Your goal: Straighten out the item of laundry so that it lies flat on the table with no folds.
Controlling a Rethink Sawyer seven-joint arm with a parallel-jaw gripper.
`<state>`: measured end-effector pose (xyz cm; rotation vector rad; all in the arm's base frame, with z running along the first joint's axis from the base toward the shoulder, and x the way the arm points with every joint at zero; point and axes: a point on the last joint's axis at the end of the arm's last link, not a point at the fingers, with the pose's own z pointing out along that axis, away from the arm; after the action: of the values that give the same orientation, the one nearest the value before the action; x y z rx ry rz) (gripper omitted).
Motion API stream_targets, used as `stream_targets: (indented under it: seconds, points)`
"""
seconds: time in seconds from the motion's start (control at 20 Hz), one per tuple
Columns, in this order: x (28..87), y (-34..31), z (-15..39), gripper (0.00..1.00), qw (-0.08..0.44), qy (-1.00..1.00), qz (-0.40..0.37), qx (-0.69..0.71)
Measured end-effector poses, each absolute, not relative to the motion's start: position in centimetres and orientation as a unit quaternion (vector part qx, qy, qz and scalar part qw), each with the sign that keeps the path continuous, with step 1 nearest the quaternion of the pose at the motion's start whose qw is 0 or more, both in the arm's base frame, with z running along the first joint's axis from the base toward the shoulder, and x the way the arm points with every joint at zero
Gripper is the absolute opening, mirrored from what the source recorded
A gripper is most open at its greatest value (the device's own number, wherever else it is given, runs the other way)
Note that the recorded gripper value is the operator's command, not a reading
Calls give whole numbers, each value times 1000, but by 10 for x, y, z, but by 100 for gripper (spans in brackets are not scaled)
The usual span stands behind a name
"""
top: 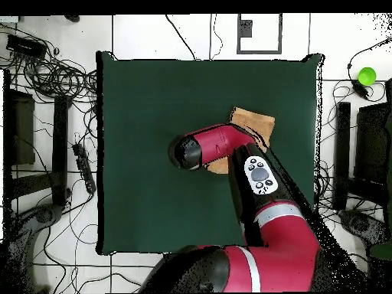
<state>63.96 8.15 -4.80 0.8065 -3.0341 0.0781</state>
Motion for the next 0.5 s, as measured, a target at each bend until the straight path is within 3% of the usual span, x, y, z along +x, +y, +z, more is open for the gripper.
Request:
stream_targets:
  seconds: [0.5]
  points:
    - [643, 81, -46, 0, 11, -970, 21, 242]
